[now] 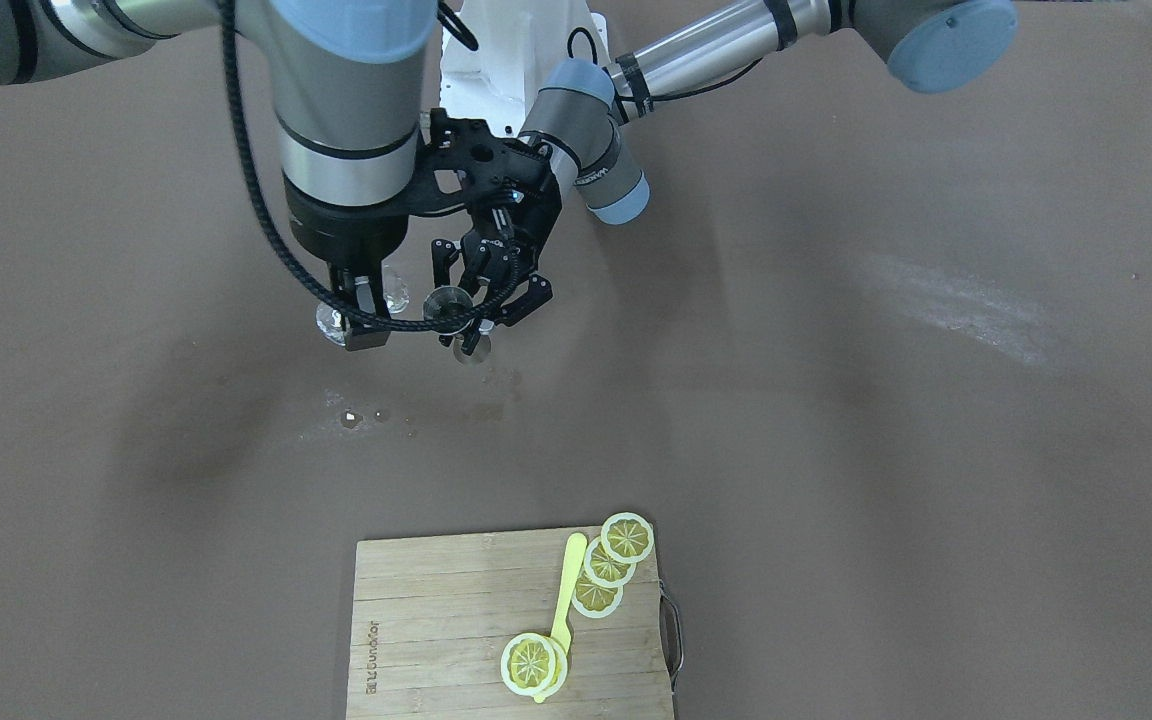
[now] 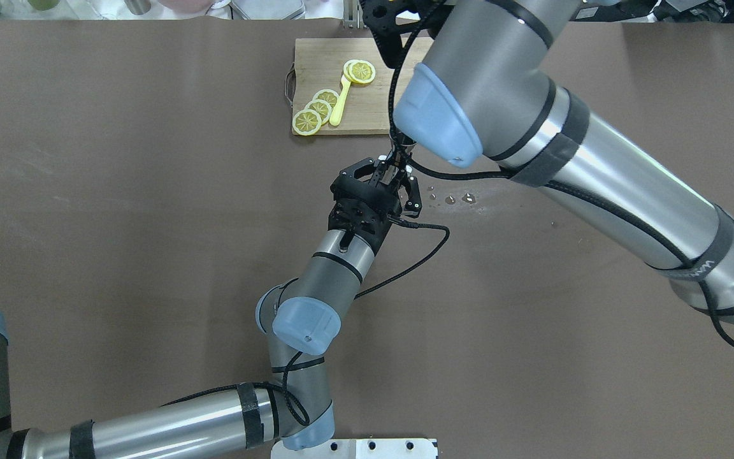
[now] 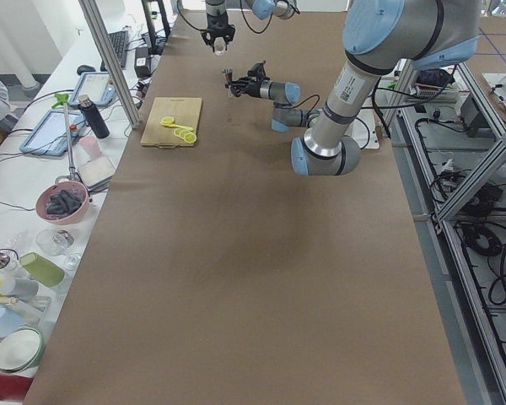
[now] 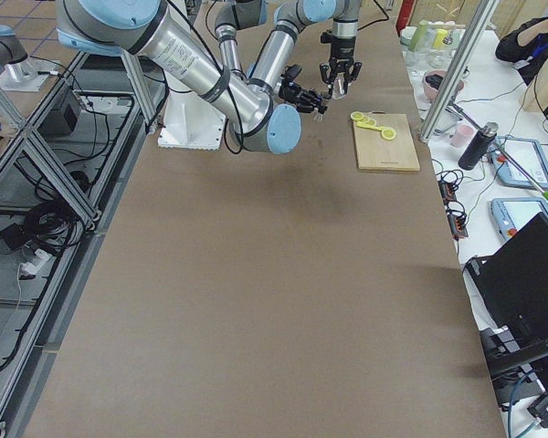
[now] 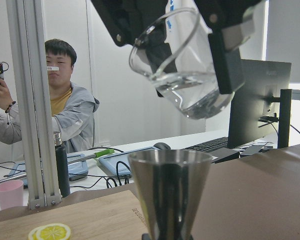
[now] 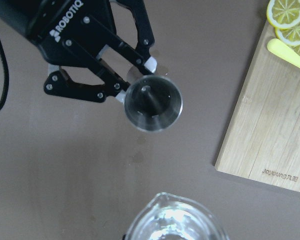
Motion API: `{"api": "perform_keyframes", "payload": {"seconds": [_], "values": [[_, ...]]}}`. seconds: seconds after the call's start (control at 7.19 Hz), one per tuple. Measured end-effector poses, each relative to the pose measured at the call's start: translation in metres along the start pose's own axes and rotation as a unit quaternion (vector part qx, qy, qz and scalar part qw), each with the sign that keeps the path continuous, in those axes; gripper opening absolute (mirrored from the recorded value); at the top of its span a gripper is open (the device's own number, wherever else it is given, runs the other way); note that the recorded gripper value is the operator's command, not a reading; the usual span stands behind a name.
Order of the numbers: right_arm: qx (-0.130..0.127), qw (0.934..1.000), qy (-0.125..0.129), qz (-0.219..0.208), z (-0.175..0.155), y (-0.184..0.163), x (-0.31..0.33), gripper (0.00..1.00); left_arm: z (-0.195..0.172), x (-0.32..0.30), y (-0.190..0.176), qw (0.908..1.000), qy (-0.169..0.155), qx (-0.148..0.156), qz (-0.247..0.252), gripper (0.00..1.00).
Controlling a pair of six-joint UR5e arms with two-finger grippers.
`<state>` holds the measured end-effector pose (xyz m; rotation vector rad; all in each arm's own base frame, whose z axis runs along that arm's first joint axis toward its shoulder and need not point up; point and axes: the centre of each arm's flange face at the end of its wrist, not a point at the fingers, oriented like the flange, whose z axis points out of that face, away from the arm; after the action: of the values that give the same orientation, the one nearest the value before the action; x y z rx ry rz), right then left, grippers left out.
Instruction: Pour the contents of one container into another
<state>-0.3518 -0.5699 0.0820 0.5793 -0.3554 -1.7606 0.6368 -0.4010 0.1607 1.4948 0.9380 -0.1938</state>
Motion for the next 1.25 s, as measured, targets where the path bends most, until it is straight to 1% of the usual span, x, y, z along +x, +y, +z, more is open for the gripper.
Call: {"api": "perform_keyframes", "payload": {"seconds": [0.14, 0.42, 0.56, 0.83, 0.97, 1.11, 1.25], "values": [[0.022, 0.9996, 0.015, 0.007, 0.000, 0.032, -0.011, 0.00, 0.000, 0.000, 0.000, 1.0000, 0.000, 0.000, 0.000, 0.00], [0.065, 0.9969, 0.042, 0.015, 0.005, 0.083, -0.028, 0.00, 0.000, 0.000, -0.001, 1.0000, 0.000, 0.001, 0.000, 0.00], [0.087, 0.9947, 0.051, 0.017, 0.014, 0.106, -0.037, 0.00, -0.001, 0.000, -0.001, 1.0000, 0.000, 0.001, 0.000, 0.00], [0.132, 0.9891, 0.061, 0.025, 0.041, 0.149, -0.055, 0.00, -0.001, -0.003, -0.002, 1.0000, -0.003, 0.003, 0.005, 0.00], [0.149, 0.9861, 0.067, 0.032, 0.055, 0.164, -0.062, 0.00, -0.003, -0.006, -0.003, 0.9996, -0.004, 0.005, 0.026, 0.00], [0.164, 0.9828, 0.076, 0.038, 0.067, 0.175, -0.068, 0.00, -0.009, -0.012, -0.005, 0.9982, -0.001, 0.014, 0.058, 0.00], [0.179, 0.9793, 0.084, 0.043, 0.078, 0.183, -0.074, 0.00, -0.017, -0.023, -0.005, 0.9970, 0.003, 0.028, 0.072, 0.00]]}}
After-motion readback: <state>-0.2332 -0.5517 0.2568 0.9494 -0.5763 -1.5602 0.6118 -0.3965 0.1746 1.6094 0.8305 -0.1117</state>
